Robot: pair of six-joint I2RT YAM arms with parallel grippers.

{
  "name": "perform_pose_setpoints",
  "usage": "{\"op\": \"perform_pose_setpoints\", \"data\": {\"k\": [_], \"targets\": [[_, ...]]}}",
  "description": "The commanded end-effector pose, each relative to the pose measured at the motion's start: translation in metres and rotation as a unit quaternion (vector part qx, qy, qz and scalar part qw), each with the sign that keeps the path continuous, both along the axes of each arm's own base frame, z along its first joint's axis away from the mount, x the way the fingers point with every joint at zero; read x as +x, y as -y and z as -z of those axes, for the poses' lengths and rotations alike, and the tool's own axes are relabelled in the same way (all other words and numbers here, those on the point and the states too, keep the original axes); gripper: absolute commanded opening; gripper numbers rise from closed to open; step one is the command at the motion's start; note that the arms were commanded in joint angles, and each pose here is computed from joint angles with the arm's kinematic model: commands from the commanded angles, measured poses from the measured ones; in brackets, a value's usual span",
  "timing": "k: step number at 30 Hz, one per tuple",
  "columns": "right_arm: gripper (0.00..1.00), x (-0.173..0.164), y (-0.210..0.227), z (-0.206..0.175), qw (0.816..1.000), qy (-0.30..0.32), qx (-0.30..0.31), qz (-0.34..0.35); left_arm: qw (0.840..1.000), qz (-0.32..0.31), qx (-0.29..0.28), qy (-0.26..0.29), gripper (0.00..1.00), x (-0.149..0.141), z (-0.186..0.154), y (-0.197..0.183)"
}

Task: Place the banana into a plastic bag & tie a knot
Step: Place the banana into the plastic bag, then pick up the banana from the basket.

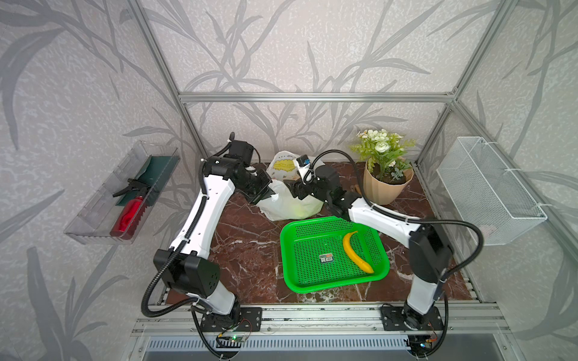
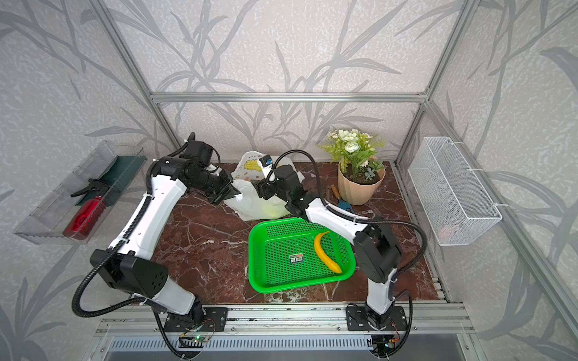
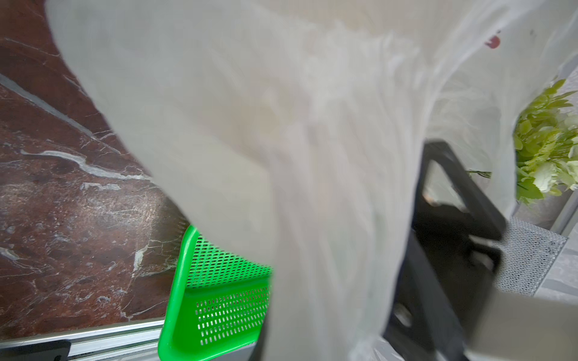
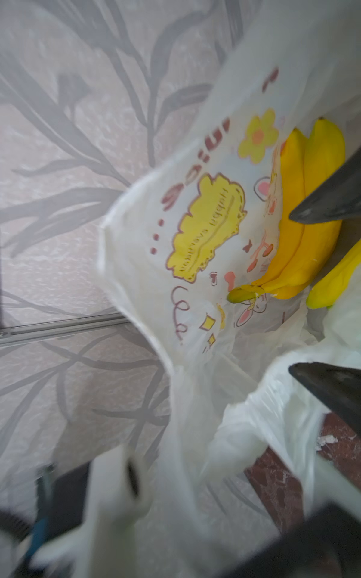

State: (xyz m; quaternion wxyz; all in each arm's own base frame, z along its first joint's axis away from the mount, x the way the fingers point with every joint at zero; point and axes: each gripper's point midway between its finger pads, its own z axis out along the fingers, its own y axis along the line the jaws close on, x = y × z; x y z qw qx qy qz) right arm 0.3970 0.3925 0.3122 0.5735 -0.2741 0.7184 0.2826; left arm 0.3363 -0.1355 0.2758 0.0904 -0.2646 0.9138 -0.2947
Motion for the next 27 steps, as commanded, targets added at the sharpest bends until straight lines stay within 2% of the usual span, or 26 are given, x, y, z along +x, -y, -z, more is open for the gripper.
{"op": "perform_pose_setpoints", "data": {"k": [1, 4, 6, 8, 11, 14, 17, 19, 22, 24, 27], "targets": [[0.69, -0.035, 0.039, -0.039, 1.0, -0.004, 0.002, 0.02, 1.0, -0.005, 0.007, 0.013, 0.0, -0.006, -0.006, -0.005], [0.67, -0.063, 0.086, -0.028, 0.996, -0.045, -0.032, 0.072, 1.0, -0.007, 0.013, 0.016, 0.0, -0.004, -0.007, -0.007], [0.65, -0.081, 0.124, -0.003, 0.985, -0.097, -0.069, 0.122, 1.0, -0.007, 0.015, 0.016, 0.0, -0.004, -0.007, -0.008], [0.64, -0.106, 0.161, 0.036, 0.968, -0.158, -0.116, 0.159, 1.0, -0.008, 0.018, 0.016, 0.0, -0.003, -0.007, -0.008], [0.63, -0.146, 0.198, 0.096, 0.939, -0.245, -0.165, 0.178, 1.0, -0.009, 0.018, 0.015, 0.0, -0.002, -0.006, -0.008], [0.65, -0.173, 0.212, 0.142, 0.913, -0.32, -0.182, 0.177, 1.0, -0.01, 0.018, 0.014, 0.0, -0.003, -0.006, -0.009], [0.65, -0.186, 0.212, 0.178, 0.891, -0.38, -0.191, 0.16, 1.0, -0.008, 0.019, 0.012, 0.0, -0.004, -0.004, -0.009], [0.65, -0.189, 0.209, 0.196, 0.88, -0.399, -0.208, 0.15, 1.0, -0.006, 0.02, 0.009, 0.0, -0.005, -0.002, -0.009], [0.65, -0.19, 0.221, 0.223, 0.854, -0.42, -0.254, 0.176, 1.0, -0.006, 0.02, 0.011, 0.0, -0.005, -0.003, -0.009], [0.65, -0.187, 0.224, 0.236, 0.846, -0.423, -0.271, 0.176, 1.0, -0.008, 0.019, 0.012, 0.0, -0.004, -0.003, -0.009], [0.64, -0.178, 0.217, 0.244, 0.845, -0.425, -0.282, 0.16, 1.0, -0.008, 0.015, 0.014, 0.0, -0.003, -0.003, -0.008]]}}
